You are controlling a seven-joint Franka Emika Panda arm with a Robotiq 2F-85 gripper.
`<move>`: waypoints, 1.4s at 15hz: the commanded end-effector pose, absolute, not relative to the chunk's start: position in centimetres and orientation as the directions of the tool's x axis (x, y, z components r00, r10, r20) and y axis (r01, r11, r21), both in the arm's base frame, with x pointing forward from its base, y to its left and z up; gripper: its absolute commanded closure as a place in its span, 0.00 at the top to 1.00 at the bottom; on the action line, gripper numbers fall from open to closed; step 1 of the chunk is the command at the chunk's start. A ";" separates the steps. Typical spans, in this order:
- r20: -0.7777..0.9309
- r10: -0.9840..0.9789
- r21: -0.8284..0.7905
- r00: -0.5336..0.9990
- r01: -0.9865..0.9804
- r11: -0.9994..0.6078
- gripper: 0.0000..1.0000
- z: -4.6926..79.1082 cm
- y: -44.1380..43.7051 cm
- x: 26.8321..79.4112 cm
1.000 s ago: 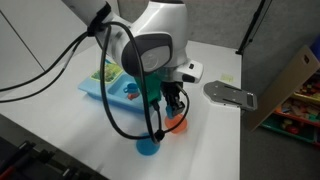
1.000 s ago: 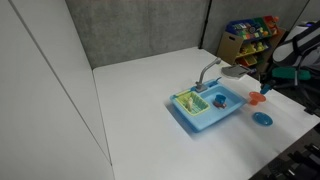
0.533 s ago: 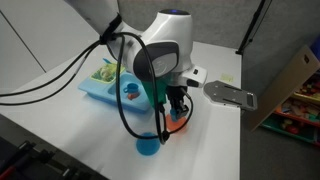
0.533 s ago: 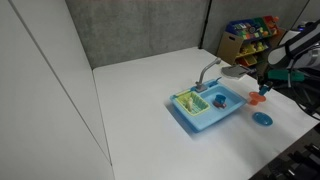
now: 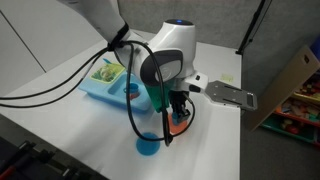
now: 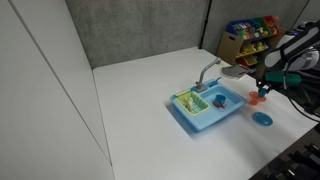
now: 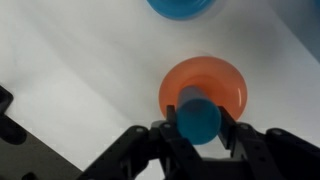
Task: Remove the blue cup from the blue saucer plate and put it on top of the orange saucer plate that is on top of the orange cup
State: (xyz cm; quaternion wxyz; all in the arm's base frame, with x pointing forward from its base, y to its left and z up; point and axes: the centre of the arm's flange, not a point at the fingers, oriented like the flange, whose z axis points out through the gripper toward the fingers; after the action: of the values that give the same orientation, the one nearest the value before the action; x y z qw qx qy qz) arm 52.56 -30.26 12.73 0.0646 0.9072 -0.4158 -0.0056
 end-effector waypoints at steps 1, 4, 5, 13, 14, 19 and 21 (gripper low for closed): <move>0.030 -0.775 0.109 0.632 -0.772 -0.626 0.17 12.2 -31.1 53.6; 0.027 -0.777 0.100 0.629 -0.775 -0.624 0.20 11.8 -31.0 53.7; 0.027 -0.779 0.097 0.627 -0.777 -0.622 0.55 11.7 -31.0 53.7; 0.030 -0.765 0.095 0.643 -0.764 -0.638 1.00 14.8 -30.5 52.5; 0.032 -0.763 0.100 0.646 -0.761 -0.641 1.00 15.6 -30.3 52.4; 0.023 -0.712 0.110 0.702 -0.709 -0.696 1.00 20.8 -28.4 49.9; 0.015 -0.677 0.125 0.736 -0.673 -0.729 1.00 22.8 -27.2 48.4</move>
State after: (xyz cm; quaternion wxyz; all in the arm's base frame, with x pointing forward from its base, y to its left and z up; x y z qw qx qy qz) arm 51.72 -29.38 18.61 0.0576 0.9164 -0.3960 -0.0064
